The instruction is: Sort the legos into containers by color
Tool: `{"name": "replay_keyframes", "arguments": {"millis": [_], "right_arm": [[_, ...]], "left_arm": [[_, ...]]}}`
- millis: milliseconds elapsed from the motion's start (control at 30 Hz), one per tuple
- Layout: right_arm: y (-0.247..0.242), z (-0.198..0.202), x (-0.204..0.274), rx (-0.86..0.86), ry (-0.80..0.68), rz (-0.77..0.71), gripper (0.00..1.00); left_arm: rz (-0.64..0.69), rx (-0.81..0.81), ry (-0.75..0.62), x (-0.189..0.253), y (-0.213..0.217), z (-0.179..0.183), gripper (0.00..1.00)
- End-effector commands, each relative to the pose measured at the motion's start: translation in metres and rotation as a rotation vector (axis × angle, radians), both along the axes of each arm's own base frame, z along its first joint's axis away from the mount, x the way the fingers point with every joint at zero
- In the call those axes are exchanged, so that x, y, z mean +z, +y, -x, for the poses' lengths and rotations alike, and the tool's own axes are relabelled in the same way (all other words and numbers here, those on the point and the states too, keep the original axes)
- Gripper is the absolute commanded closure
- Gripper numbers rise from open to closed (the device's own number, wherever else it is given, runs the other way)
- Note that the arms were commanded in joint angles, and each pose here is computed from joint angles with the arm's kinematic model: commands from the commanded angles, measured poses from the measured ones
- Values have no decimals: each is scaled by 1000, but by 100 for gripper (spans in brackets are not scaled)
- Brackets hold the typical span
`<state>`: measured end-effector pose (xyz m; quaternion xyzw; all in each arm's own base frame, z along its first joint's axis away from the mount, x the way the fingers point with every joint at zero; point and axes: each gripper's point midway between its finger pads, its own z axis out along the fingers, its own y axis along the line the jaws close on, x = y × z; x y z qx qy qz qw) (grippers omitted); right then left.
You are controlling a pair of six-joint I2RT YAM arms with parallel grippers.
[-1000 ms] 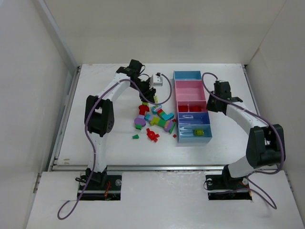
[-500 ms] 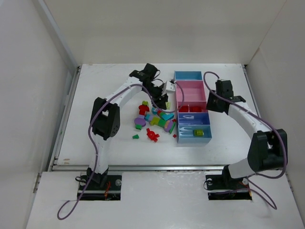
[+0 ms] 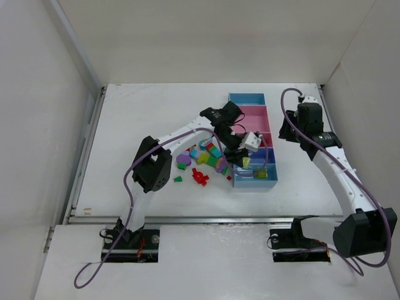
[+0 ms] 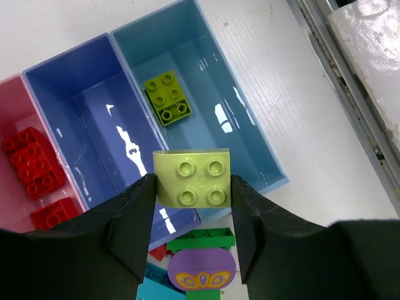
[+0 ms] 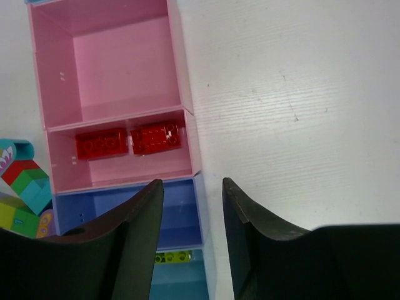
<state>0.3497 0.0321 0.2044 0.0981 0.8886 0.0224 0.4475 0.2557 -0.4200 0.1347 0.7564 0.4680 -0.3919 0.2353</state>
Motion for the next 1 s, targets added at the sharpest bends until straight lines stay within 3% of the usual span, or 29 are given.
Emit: {"name": "replay_keyframes", "arguments": {"millis": [0, 67, 167, 233, 367, 667, 767, 900, 967], "right_arm": [[-4, 14, 11, 11, -10, 27, 52], [-5, 17, 12, 17, -9, 34, 52], [-5, 25, 10, 32, 3, 38, 52], [-4, 28, 9, 52, 5, 46, 52], [-3, 29, 12, 74, -3, 59, 52], [-8, 30, 15, 76, -11, 93, 50], [-8, 27, 23, 74, -42, 90, 50], [0, 17, 47, 124, -130, 88, 50], [8, 10, 56, 187, -169, 94, 28]], "left_arm": [[19, -28, -7, 12, -8, 11, 100], [25, -46, -13, 13, -14, 17, 99], [-4, -41, -20, 3, -18, 25, 72], [-17, -25, -28, -2, -22, 23, 66], [-16, -20, -67, -3, -27, 20, 46], [-44, -71, -175, -10, -19, 22, 31], [-26, -16, -173, 8, -18, 10, 31], [83, 139, -161, 63, 5, -26, 30], [105, 208, -179, 78, 32, -48, 30]]}}
